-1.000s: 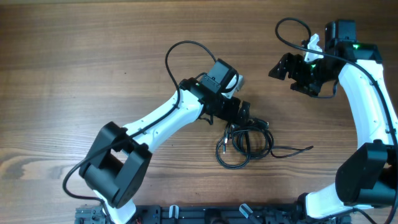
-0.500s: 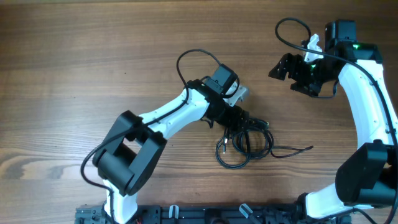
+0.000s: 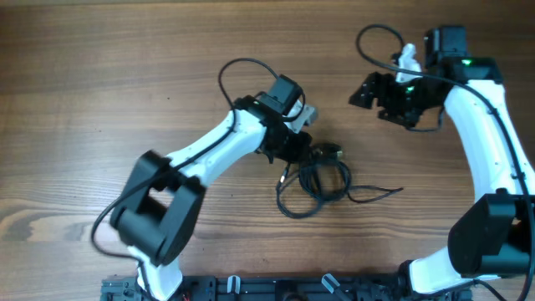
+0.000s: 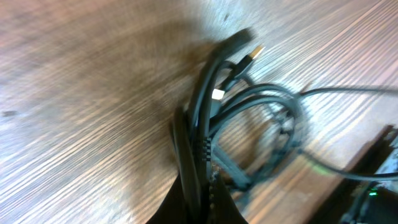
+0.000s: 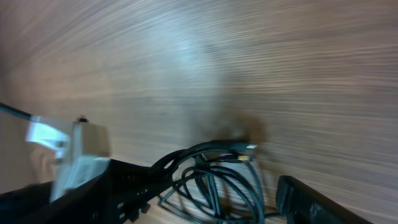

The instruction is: Untangle cables

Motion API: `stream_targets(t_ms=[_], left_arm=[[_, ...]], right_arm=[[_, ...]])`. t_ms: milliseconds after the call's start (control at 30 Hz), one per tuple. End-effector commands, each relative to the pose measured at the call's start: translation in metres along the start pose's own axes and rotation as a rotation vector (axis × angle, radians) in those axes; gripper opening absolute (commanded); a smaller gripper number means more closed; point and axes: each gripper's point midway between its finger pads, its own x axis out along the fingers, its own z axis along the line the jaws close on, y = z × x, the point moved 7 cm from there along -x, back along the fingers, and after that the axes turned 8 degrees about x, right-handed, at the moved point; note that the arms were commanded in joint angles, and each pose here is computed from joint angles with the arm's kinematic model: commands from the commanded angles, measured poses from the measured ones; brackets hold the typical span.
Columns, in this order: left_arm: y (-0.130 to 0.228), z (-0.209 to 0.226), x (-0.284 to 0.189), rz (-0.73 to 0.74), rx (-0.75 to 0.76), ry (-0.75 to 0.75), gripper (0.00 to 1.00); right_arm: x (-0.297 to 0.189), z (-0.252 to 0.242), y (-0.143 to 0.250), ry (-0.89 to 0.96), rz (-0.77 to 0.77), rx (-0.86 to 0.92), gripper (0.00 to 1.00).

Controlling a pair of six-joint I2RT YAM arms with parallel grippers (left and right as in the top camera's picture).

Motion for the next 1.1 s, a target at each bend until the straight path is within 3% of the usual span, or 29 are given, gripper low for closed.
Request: stream_targets(t_ms=[0, 167, 233, 700, 933, 1067], left_arm=[[-0.022, -0.024, -0.064, -0.187, -0.025, 0.003, 0.04], [-0.023, -0.002, -0.087, -0.238, -0.266, 0.006, 0.04], [-0.024, -0.001, -0.090, -0.237, -0.273, 0.047, 0.04], [-0.025, 0.002, -0.126, -0.221, -0.404, 0.496, 0.04], [-0.038, 0.006, -0.135, -0.277, -0.464, 0.528, 0.04], [-0.044, 0.023, -0.139, -0.308, -0.660, 0.489, 0.04]], right_arm=[[0.012, 0.038, 0.016, -0.098, 0.067, -0.101, 0.86], [0.031, 0.059, 0.040, -0.029, 0.120, -0.115, 0.67], [0.037, 0.060, 0.045, -0.018, 0.131, -0.119, 0.64], [0.089, 0.031, 0.057, -0.057, 0.126, 0.018, 0.54], [0.069, 0.065, 0.049, -0.263, 0.093, -0.187, 0.52], [0.055, 0.069, 0.054, -0.263, 0.096, -0.095, 0.56]])
